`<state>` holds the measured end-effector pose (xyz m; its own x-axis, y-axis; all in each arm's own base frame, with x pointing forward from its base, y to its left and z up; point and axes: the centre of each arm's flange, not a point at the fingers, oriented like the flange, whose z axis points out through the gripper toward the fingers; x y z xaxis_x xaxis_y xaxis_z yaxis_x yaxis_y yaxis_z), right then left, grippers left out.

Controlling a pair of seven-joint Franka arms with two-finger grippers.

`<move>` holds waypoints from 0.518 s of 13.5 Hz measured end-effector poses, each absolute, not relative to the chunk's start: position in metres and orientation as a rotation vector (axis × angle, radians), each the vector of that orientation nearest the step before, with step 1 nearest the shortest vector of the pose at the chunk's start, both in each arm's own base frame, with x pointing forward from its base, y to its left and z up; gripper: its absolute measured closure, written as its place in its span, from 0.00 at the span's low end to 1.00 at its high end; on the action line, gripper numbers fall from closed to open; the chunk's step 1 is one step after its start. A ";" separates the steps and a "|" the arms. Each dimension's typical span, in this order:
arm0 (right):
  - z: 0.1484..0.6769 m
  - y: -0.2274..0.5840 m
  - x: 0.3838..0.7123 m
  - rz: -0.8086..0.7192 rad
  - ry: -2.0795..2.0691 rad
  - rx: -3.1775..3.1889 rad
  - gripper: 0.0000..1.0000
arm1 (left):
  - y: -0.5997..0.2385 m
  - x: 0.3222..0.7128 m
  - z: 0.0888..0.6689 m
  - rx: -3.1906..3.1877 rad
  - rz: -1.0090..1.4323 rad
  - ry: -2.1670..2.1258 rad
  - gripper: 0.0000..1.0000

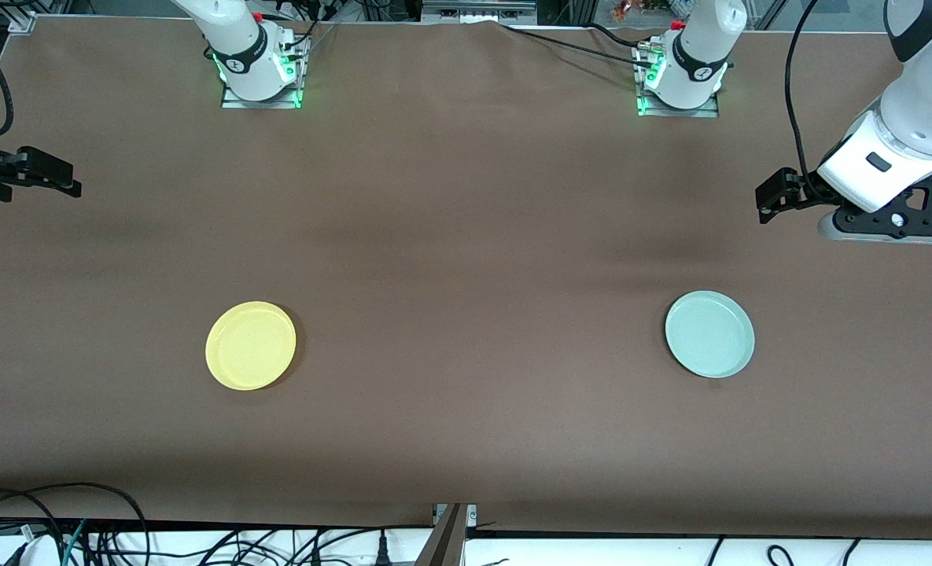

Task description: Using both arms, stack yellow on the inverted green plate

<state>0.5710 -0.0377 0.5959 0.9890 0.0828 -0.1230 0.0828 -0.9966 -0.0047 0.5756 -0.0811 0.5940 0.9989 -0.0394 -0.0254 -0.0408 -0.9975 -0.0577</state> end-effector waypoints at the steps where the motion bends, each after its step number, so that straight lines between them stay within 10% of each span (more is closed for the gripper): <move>1: 0.596 -0.038 0.571 -0.194 0.130 3.132 0.00 | -0.081 0.576 0.594 -3.083 0.037 0.051 0.00; 7: 0.596 -0.038 0.571 -0.194 0.129 3.133 0.00 | -0.080 0.576 0.594 -3.083 0.038 0.023 0.00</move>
